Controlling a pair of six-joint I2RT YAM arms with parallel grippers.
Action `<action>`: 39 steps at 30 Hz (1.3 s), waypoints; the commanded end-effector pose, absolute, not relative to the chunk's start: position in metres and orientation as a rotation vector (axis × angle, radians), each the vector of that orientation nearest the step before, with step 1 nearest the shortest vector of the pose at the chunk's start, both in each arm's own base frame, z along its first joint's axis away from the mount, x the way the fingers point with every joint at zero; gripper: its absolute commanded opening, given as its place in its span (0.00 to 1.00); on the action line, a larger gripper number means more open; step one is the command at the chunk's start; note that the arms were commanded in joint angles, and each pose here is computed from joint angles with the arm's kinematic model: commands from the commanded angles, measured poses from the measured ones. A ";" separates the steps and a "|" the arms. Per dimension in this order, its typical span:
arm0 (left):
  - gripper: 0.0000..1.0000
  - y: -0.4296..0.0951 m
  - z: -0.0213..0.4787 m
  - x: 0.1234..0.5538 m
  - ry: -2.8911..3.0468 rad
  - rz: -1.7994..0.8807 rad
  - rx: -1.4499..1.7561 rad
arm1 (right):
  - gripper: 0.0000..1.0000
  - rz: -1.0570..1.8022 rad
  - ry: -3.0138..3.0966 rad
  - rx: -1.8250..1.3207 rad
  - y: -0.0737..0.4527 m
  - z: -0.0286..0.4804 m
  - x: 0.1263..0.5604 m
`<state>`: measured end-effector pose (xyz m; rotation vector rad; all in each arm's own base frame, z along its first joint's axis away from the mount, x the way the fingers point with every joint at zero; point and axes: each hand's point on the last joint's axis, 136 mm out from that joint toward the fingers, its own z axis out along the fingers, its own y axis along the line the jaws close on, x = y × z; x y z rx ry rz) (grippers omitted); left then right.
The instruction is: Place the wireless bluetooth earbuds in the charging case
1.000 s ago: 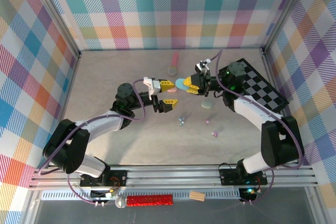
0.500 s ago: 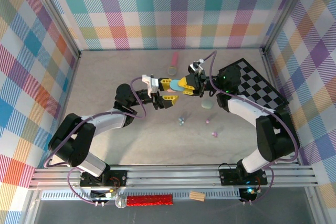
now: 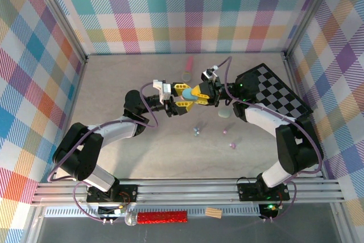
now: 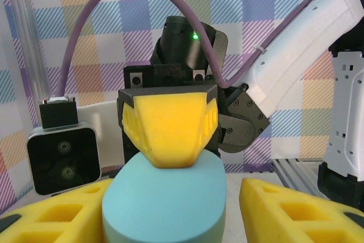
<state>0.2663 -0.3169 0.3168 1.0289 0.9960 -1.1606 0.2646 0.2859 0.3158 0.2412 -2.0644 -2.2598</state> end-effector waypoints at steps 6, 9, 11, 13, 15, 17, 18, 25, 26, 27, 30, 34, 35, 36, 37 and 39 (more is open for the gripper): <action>0.61 -0.321 0.329 0.255 0.877 -1.144 1.096 | 0.00 -2.345 -2.060 0.343 0.285 0.341 0.261; 0.61 -0.321 0.327 0.256 0.880 -1.144 1.096 | 0.00 -2.352 -2.058 0.355 0.284 0.344 0.259; 0.61 -0.322 0.326 0.256 0.881 -1.145 1.098 | 0.00 -2.357 -2.058 0.359 0.284 0.346 0.258; 0.61 -0.322 0.326 0.257 0.883 -1.146 1.098 | 0.00 -2.361 -2.057 0.366 0.284 0.347 0.258; 0.61 -0.322 0.326 0.257 0.881 -1.144 1.097 | 0.00 -2.363 -2.058 0.373 0.283 0.348 0.257; 0.60 -0.323 0.326 0.258 0.882 -1.145 1.096 | 0.00 -2.369 -2.057 0.375 0.283 0.349 0.257; 0.60 -0.323 0.325 0.258 0.884 -1.148 1.098 | 0.00 -2.369 -2.057 0.373 0.283 0.348 0.257; 0.54 -0.324 0.327 0.258 0.887 -1.158 1.096 | 0.00 -2.367 -2.056 0.372 0.283 0.348 0.256; 0.54 -0.323 0.328 0.258 0.885 -1.157 1.096 | 0.00 -2.364 -2.057 0.371 0.283 0.348 0.256; 0.54 -0.323 0.329 0.258 0.882 -1.158 1.097 | 0.00 -2.361 -2.058 0.366 0.283 0.346 0.257; 0.48 -0.323 0.331 0.257 0.881 -1.166 1.097 | 0.00 -2.357 -2.061 0.362 0.284 0.345 0.257; 0.42 -0.323 0.330 0.256 0.884 -1.174 1.100 | 0.00 -2.352 -2.065 0.356 0.284 0.343 0.259; 0.41 -0.323 0.331 0.256 0.883 -1.177 1.102 | 0.00 -2.350 -2.067 0.357 0.284 0.342 0.258; 0.41 -0.324 0.330 0.256 0.885 -1.180 1.102 | 0.00 -2.345 -2.070 0.351 0.284 0.341 0.259; 0.40 -0.324 0.331 0.256 0.884 -1.181 1.103 | 0.00 -2.339 -2.074 0.343 0.284 0.339 0.259; 0.39 -0.323 0.331 0.255 0.884 -1.183 1.105 | 0.18 -2.341 -2.080 0.330 0.284 0.338 0.261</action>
